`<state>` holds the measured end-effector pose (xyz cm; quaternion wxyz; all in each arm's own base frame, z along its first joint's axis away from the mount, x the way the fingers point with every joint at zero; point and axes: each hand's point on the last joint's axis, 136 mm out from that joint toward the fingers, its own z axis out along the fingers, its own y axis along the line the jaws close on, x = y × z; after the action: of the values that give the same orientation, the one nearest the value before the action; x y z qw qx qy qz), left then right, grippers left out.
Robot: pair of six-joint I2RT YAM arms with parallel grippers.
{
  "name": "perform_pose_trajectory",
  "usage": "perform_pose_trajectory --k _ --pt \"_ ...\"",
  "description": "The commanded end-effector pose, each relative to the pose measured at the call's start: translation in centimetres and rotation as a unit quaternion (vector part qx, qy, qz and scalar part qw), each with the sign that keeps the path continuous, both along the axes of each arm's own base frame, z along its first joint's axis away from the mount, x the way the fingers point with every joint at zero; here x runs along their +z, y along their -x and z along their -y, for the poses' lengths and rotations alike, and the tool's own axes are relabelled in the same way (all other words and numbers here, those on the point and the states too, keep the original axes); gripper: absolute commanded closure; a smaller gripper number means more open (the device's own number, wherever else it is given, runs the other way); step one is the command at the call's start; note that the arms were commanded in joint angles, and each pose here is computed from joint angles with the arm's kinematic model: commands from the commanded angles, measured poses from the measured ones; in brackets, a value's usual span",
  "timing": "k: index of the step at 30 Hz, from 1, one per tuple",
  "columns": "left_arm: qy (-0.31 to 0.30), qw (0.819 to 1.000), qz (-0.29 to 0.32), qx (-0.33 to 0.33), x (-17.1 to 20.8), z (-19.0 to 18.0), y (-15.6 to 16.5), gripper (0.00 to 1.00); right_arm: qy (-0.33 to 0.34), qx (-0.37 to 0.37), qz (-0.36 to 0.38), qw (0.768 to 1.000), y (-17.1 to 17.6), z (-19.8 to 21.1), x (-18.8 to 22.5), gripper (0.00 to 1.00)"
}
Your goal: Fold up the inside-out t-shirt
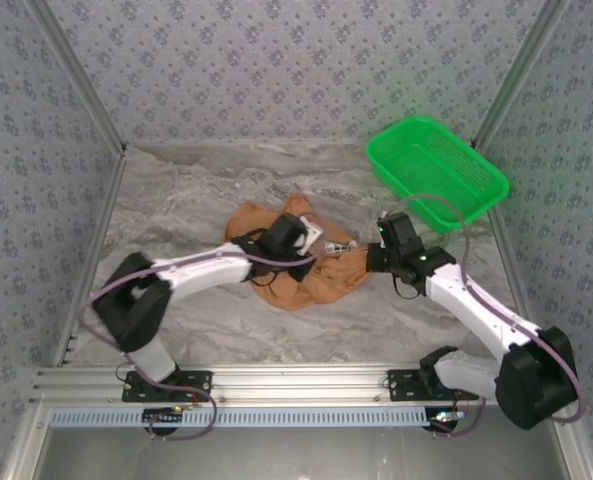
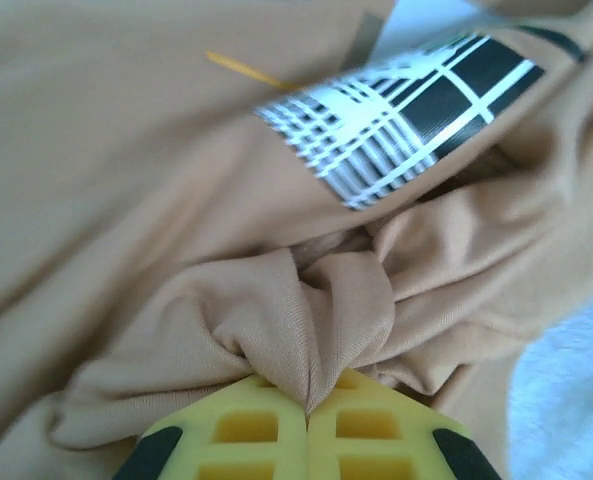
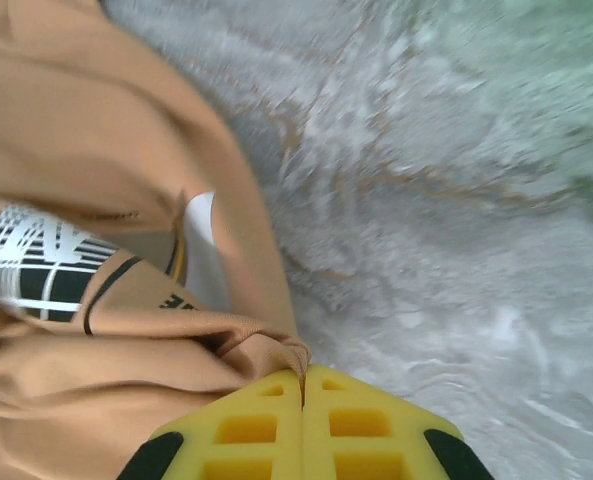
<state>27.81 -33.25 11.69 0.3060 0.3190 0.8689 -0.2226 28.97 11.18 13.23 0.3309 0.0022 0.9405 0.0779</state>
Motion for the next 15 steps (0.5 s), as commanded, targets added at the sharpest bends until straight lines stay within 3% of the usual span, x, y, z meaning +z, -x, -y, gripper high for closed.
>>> perform_pose_trajectory --k 1,4,8,15 --pt "0.175 0.980 0.090 -0.021 10.0 -1.1 -0.1 1.00 0.027 -0.040 0.029 0.998 0.3 2.5 1.7 1.00" --pt "0.217 0.969 0.114 -0.027 10.4 -3.1 0.9 1.00 0.023 -0.056 0.013 0.998 0.8 2.7 -0.3 0.98" --pt "0.210 0.970 0.101 -0.076 7.5 -3.2 3.1 1.00 -0.010 0.011 -0.026 1.000 1.9 -0.6 -3.4 0.80" --pt "0.183 0.978 0.066 -0.075 4.0 -4.0 4.2 1.00 -0.048 0.175 0.039 0.983 1.9 -7.4 0.0 0.58"
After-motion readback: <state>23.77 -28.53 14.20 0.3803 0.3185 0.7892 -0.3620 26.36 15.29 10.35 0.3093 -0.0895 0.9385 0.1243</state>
